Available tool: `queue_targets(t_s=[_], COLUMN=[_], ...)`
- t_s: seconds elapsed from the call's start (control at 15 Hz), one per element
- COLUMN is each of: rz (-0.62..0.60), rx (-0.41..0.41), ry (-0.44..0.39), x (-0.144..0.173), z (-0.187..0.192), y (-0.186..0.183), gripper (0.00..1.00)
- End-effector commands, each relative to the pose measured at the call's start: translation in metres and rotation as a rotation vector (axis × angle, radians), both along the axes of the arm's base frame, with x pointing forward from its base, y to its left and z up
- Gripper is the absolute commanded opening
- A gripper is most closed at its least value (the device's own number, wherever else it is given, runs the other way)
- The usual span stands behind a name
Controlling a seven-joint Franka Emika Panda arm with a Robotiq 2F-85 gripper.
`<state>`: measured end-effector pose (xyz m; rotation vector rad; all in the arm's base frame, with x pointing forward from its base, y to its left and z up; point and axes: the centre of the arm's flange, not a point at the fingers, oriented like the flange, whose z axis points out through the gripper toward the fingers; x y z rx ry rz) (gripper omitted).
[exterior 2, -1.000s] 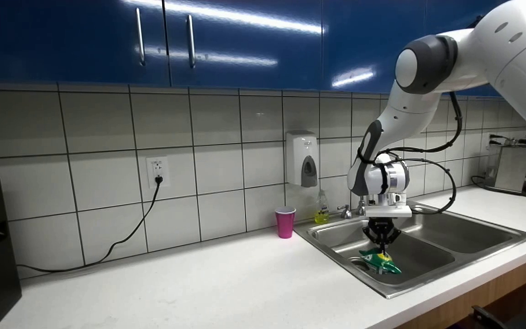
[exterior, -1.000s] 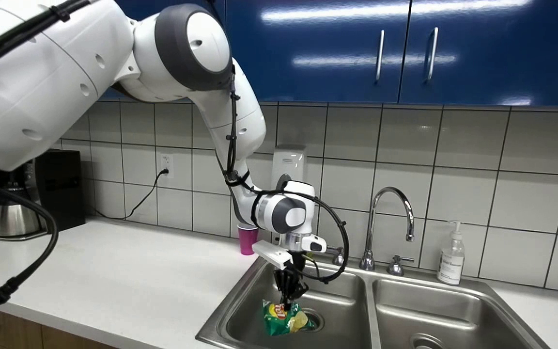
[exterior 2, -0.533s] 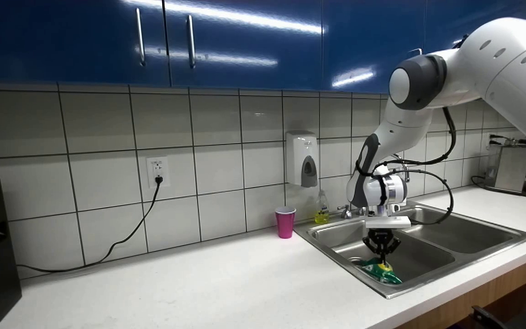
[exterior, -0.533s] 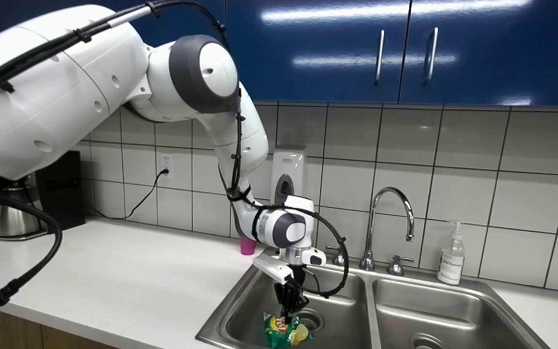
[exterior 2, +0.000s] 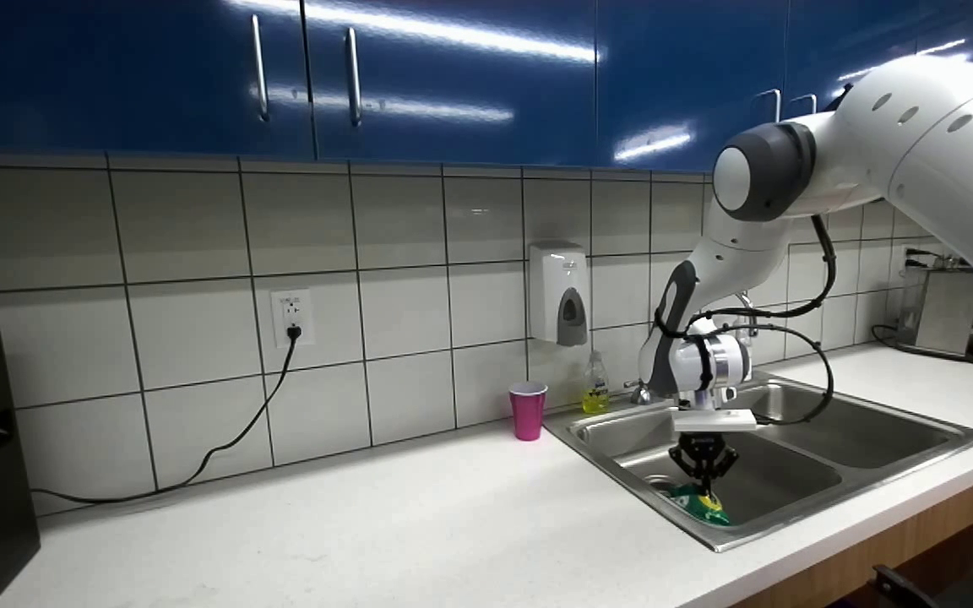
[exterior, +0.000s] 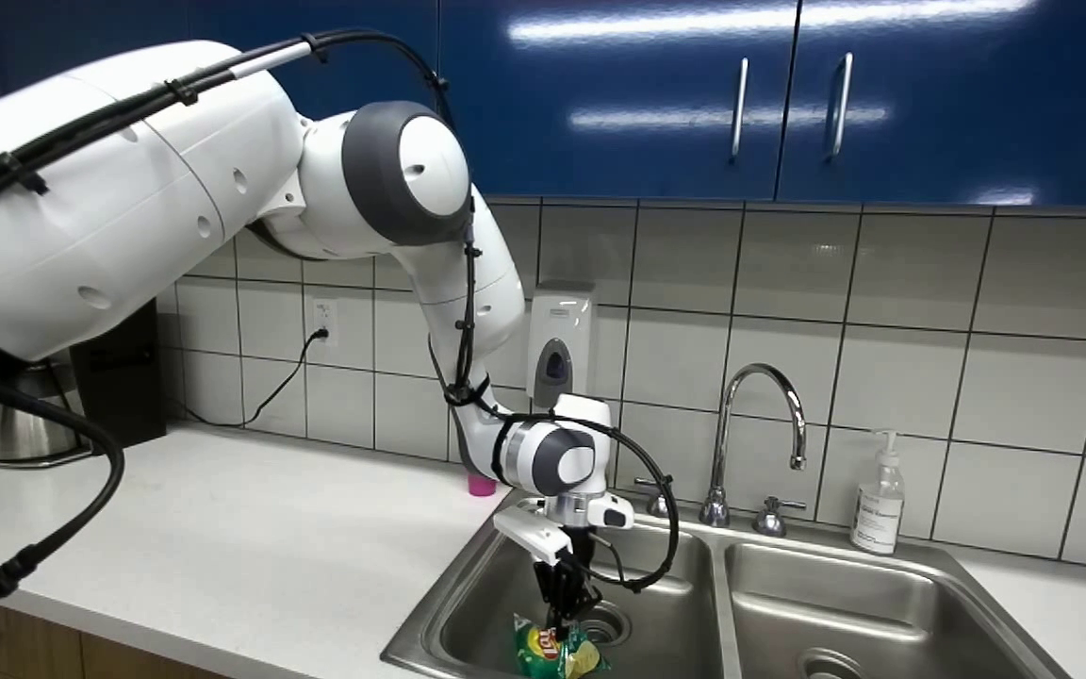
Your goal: Put the pack of lays in the sink
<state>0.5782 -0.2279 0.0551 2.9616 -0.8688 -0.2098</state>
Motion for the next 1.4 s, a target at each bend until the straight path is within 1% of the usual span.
queue_targets(t_s=[0.0,0.07,0.13,0.2,0.53,0.73,0.87,1.33], rz=[0.011,0.011,0.008,0.009,0.017,0.023,0.026,0.048], rx=[-0.019,-0.019,-0.02,-0.018,-0.018,-0.022,-0.024,-0.015], ry=[-0.004,-0.003,-0.004,-0.006,-0.032,-0.054,-0.07,-0.118], x=[0.008,0.009,0.009,0.009,0.012,0.014,0.015,0.008], z=[-0.003,-0.004,-0.003,-0.001,0.02,0.038,0.053,0.113], y=[-0.003,-0.003,-0.003,-0.002,0.007,0.015,0.021,0.05], gripper=[0.0,0.0,0.26,0.27,0.63,0.87,0.99,1.0])
